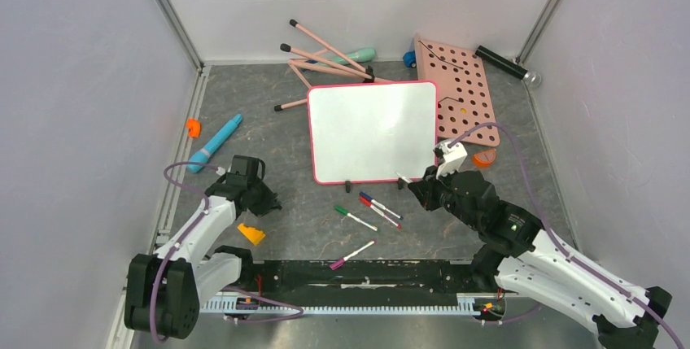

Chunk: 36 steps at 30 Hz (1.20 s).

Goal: Write a sentence on the whiteboard
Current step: Place the pen cap at the center of the board, then write a sentence on the whiteboard.

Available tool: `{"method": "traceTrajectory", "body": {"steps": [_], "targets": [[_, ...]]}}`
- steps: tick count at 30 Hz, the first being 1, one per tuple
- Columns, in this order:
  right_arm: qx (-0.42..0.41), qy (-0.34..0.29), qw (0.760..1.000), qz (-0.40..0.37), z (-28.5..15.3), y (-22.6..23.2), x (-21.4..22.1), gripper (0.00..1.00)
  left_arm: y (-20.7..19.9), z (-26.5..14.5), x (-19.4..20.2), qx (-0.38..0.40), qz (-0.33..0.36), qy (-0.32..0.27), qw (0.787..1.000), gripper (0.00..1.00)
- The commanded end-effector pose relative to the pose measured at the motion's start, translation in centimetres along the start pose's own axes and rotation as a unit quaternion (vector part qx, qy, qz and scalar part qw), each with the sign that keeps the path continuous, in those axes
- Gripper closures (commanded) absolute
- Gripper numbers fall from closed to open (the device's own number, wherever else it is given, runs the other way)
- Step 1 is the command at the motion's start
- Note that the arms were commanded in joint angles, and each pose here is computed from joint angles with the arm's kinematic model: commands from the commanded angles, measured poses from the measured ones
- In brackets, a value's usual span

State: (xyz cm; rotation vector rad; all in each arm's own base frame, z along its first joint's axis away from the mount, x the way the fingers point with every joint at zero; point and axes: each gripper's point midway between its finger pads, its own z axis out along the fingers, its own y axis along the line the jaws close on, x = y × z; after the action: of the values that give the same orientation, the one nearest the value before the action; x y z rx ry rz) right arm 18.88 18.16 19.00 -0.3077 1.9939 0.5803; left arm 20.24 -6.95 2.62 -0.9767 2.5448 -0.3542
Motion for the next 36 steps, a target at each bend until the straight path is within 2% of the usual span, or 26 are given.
{"method": "traceTrajectory", "body": {"steps": [1,6,11,14,18,20,22,28,29,31,32,36], "targets": [[-0.008,-0.018,1.000,-0.020,-0.5,0.5,-1.9,1.00,-0.6,-0.7,-1.6,0.002,0.014,-0.035,0.999,0.73],[-0.006,-0.019,0.999,-0.027,-0.5,0.5,-2.1,1.00,-0.7,-1.0,-1.7,0.001,0.012,-0.037,0.999,0.70],[-0.010,-0.017,0.999,-0.038,-0.3,0.7,-2.3,1.00,-1.3,-1.4,-1.7,0.012,0.022,-0.031,0.999,0.61],[-0.014,-0.020,0.999,-0.043,-0.3,0.9,-2.7,1.00,-1.9,-2.1,-2.1,0.029,0.026,-0.041,0.998,0.44],[-0.017,-0.026,0.998,-0.048,-0.3,1.0,-3.0,1.00,-4.4,-3.9,-1.8,0.106,0.062,-0.040,0.992,0.34],[-0.017,-0.024,0.998,-0.054,-0.2,1.0,-3.0,1.00,-5.7,-4.8,-1.7,0.151,0.076,-0.047,0.984,0.20],[-0.016,-0.022,0.998,-0.058,-0.1,1.0,-3.0,1.00,-6.9,-5.9,-1.8,0.188,0.086,-0.057,0.977,0.01],[-0.021,-0.048,0.997,-0.056,-0.6,1.5,-4.9,1.00,-9.3,-7.3,-2.5,0.240,0.095,-0.068,0.964,0.00],[-0.021,-0.049,0.997,-0.059,-0.7,1.5,-5.1,1.00,-10.2,-7.9,-2.6,0.264,0.115,-0.073,0.955,0.00],[-0.021,-0.052,0.996,-0.064,-0.7,1.7,-5.6,1.00,-13.1,-10.0,-2.4,0.359,0.198,-0.098,0.907,0.00],[-0.019,-0.053,0.996,-0.069,-0.8,1.6,-5.8,1.00,-13.4,-10.5,-2.8,0.365,0.214,-0.116,0.899,0.00],[-0.005,-0.061,0.995,-0.083,-0.9,1.2,-6.6,1.00,-13.7,-10.6,-4.9,0.351,0.227,-0.172,0.892,0.00]]}}
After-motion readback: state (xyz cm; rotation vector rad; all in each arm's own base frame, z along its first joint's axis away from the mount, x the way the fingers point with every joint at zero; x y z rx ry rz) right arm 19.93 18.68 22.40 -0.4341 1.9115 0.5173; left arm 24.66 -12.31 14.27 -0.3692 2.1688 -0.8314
